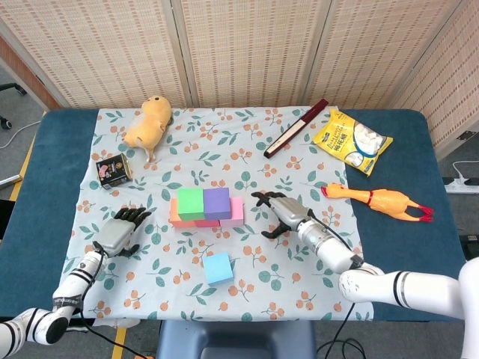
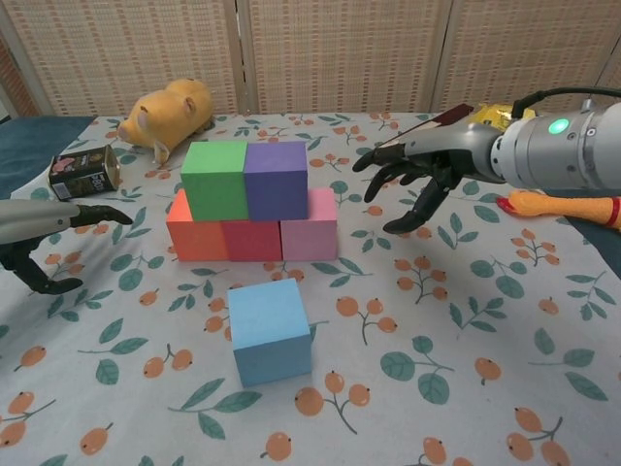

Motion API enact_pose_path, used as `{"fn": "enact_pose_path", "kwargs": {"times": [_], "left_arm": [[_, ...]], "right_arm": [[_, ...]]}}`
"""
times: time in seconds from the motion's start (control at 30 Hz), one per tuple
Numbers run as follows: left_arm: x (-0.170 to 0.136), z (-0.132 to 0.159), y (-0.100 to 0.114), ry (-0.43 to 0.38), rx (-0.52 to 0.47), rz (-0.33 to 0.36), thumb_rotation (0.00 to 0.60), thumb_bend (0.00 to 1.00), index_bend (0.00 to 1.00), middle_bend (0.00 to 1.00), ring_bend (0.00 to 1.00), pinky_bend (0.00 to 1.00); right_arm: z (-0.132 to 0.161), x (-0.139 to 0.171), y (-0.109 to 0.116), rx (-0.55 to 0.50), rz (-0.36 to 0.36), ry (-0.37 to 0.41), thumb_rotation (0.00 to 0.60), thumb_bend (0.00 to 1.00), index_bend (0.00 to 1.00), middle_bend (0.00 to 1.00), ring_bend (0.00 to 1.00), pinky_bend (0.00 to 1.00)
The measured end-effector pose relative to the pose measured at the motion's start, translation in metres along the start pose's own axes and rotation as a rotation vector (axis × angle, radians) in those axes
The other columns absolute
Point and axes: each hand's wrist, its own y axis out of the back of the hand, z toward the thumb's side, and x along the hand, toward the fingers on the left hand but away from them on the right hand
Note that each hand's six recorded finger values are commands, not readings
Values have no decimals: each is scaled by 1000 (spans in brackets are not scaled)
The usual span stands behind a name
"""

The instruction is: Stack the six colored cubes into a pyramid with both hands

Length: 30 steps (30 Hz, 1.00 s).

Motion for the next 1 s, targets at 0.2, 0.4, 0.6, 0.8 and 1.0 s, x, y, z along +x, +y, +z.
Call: {"fn": "enact_pose_path", "kwargs": {"times": [0.2, 0.4, 0.6, 0.8, 1.0], "left_arm": [[6, 8, 3, -18, -2, 6, 600, 403, 25, 0, 0, 14], [11, 20, 6, -49, 3, 8, 600, 404, 25, 0, 0, 15], [16, 29, 6, -70, 10, 3, 600, 404, 25, 0, 0, 15], [19, 34, 6, -83, 16, -3, 600, 405, 25, 0, 0, 14], [21, 40, 6, -98, 22, -4, 600, 405, 25, 0, 0, 15]], "right_arm": [[5, -8, -6, 9, 5, 7, 600, 215, 0, 188, 0, 0], [12, -18, -14, 16, 13, 16, 600, 215, 0, 188, 0, 0], [16, -25, -17, 17, 15, 20, 600, 215, 0, 188, 0, 0], [19, -30, -21, 17, 19, 23, 600, 215, 0, 188, 0, 0], [23, -33, -23, 14, 20, 30, 600, 215, 0, 188, 0, 0]]}}
